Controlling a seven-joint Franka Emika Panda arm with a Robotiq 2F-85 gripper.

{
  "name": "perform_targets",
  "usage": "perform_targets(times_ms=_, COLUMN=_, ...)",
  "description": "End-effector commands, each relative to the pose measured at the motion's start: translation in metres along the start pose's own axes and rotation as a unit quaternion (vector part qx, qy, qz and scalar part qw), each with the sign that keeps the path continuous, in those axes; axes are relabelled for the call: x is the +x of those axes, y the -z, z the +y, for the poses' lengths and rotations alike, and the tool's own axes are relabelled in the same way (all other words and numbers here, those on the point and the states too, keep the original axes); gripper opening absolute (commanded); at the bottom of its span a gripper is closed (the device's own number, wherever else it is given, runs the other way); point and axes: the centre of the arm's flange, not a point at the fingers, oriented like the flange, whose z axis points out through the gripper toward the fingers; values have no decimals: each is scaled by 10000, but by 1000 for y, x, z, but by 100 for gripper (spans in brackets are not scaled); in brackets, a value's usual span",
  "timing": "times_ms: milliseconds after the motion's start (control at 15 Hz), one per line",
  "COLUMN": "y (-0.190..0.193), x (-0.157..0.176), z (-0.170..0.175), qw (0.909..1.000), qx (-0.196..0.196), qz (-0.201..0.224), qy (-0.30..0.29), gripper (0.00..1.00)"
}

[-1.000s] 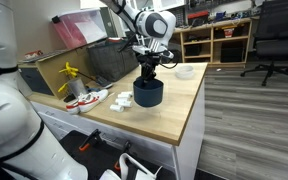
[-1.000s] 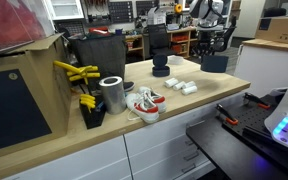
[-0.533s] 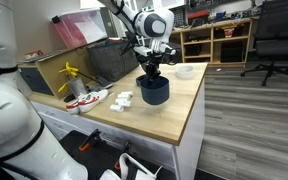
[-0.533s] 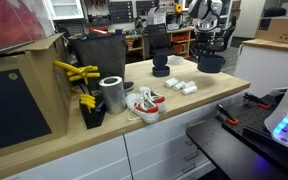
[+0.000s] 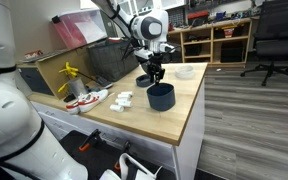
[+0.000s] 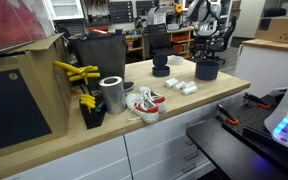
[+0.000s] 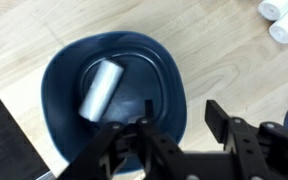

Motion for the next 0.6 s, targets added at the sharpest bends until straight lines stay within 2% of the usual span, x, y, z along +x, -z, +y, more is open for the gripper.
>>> perform_targets(times_ms=0, y=15, x=-24, z=8, qw=9994, qx=-57, qz=246, qy=244, gripper=88)
perform_targets(times_ms=133, y=24, x=-29, z=13, qw=9990, qx=-101, qz=210, qy=390, gripper=100)
perform_targets(times_ms=267, y=37, x=-33, z=23, qw=9964, qx=-191, qz=112, qy=821, gripper=100)
perform_targets(times_ms=533, y=44, x=-29, z=43, qw=9833, qx=-627, qz=-319, qy=1681, gripper=100)
